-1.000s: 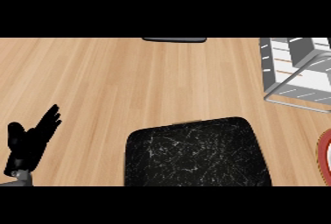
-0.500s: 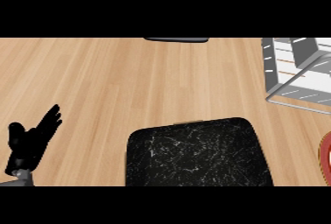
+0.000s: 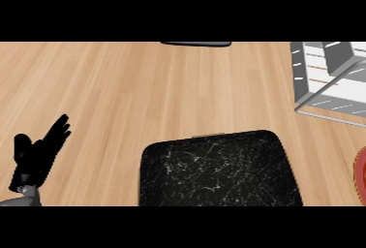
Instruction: Pick the lemon from the tray and place it in the tiered basket
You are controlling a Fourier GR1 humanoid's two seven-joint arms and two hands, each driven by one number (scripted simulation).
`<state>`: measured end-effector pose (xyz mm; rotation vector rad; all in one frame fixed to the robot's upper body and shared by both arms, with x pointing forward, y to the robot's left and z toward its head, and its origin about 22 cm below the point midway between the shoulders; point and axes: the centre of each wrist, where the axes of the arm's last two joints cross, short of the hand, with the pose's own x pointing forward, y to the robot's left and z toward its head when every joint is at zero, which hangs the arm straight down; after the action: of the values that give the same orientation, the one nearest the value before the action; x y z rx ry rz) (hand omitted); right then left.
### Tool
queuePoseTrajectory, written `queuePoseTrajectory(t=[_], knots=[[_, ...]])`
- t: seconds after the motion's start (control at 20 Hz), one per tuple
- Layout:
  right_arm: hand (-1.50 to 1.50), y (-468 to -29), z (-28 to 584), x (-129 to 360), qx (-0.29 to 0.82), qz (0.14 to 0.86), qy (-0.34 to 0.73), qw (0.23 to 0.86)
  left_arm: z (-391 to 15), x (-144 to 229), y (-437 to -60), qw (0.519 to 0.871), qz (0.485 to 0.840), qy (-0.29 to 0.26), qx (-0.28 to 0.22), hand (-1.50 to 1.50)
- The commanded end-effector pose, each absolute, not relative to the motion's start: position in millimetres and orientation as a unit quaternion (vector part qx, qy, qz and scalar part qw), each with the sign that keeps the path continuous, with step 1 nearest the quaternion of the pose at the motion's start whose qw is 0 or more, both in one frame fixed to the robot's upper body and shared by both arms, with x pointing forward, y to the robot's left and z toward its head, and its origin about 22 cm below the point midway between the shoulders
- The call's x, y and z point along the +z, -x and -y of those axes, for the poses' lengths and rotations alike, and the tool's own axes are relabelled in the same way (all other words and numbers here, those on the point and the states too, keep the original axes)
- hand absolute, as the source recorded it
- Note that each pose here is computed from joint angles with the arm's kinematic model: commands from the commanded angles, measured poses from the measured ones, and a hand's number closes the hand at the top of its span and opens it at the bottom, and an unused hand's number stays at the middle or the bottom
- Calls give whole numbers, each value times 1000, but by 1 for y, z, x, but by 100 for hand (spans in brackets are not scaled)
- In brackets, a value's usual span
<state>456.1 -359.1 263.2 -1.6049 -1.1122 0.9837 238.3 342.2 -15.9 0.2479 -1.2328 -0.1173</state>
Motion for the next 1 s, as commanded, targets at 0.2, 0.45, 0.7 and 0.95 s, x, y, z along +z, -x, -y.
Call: queuePoseTrajectory(t=[0.2,0.45,0.7,0.95], knots=[[-150,-448,385,238,398,322,621,594,-340,-6,-243,805,580,-112,-56,0],[-150,-444,394,250,324,381,611,614,-351,-17,-244,808,576,-110,-47,0],[-150,-441,398,266,247,468,620,579,-358,-11,-237,809,572,-123,-53,0],[-150,-419,427,320,134,510,611,590,-340,-19,-231,811,573,-112,-48,0]])
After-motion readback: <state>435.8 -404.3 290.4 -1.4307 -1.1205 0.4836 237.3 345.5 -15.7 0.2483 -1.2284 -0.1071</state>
